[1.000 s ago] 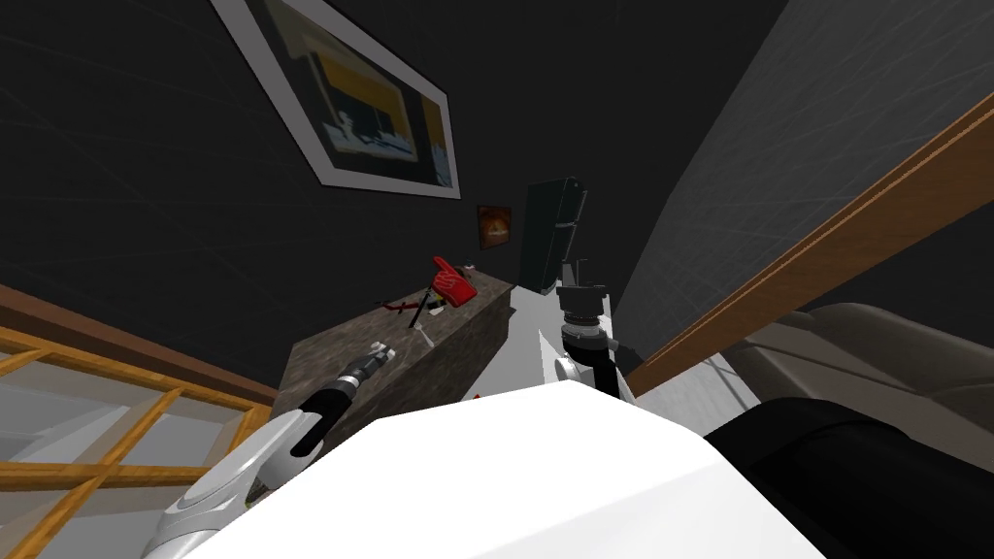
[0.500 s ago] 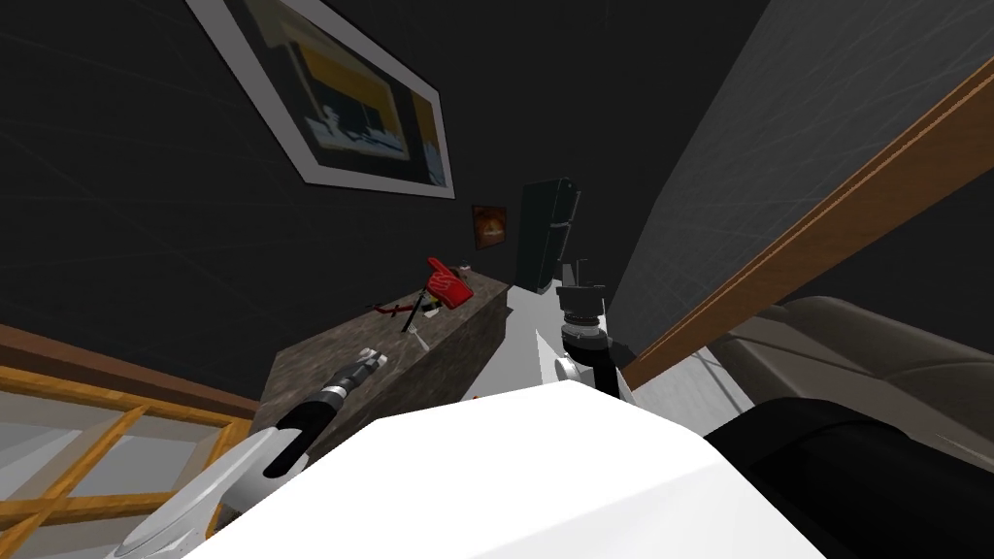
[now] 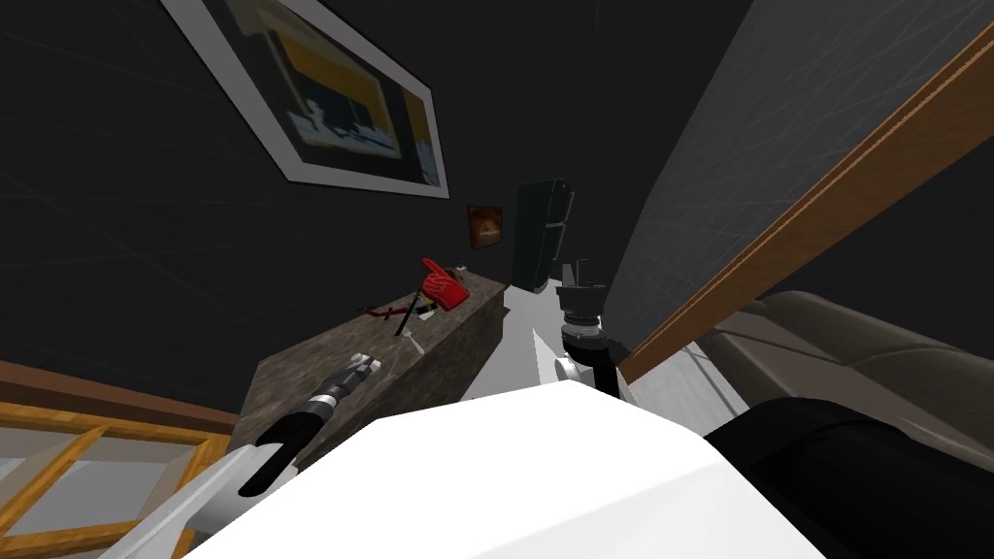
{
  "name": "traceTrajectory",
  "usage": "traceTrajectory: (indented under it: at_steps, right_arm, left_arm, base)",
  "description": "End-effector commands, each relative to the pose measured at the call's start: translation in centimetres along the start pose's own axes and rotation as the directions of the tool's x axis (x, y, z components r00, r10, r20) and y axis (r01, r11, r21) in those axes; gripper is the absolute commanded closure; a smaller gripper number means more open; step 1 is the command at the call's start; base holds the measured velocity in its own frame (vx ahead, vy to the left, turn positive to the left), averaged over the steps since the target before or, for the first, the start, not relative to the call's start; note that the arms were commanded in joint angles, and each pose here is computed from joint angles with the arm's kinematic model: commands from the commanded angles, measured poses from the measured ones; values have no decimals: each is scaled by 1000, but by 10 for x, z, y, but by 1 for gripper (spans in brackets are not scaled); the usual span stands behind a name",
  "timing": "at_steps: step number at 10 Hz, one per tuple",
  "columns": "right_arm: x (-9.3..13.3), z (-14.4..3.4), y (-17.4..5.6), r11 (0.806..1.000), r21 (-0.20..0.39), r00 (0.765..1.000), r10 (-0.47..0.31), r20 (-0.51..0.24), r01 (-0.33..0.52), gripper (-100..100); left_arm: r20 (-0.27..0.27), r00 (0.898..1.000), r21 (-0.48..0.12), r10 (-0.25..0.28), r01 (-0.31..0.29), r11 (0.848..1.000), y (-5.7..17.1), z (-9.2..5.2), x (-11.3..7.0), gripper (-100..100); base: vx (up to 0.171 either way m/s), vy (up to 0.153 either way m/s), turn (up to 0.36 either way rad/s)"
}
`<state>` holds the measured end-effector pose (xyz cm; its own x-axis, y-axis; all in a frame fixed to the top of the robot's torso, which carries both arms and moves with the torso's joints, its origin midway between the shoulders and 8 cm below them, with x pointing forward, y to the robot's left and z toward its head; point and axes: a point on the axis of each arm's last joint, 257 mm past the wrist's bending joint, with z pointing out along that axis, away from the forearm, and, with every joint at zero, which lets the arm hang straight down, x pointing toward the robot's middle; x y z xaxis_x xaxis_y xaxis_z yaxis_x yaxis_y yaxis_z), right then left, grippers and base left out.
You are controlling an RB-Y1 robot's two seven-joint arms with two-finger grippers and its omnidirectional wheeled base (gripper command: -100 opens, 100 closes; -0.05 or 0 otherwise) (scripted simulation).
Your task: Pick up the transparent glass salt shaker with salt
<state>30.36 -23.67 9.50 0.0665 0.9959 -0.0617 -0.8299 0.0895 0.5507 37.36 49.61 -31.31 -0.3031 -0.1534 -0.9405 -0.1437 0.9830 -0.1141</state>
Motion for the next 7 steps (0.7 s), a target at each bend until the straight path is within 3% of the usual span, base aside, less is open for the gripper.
traceTrajectory:
  at_steps: [1, 2, 3, 7]
  right_arm:
    - [0, 0, 0, 1000, 0, 1000, 0, 0, 0, 0]
    - [0, 0, 0, 1000, 0, 1000, 0, 0, 0, 0]
    - [0, 0, 0, 1000, 0, 1000, 0, 0, 0, 0]
    - [0, 0, 0, 1000, 0, 1000, 0, 0, 0, 0]
  left_arm:
    - [5, 1000, -4, 5, -5, 1000, 4, -4, -2, 100]
    - [8, 1000, -4, 0, 0, 1000, 4, -4, -2, 100]
    - [5, 1000, -24, 14, -14, 1000, 16, -18, -2, 100]
    - [12, 1000, -27, 4, -4, 1000, 17, -19, -3, 100]
  base:
    - [8, -4, 13]
    - [3, -1, 14]
    - [14, -15, -136]
    - [6, -3, -20]
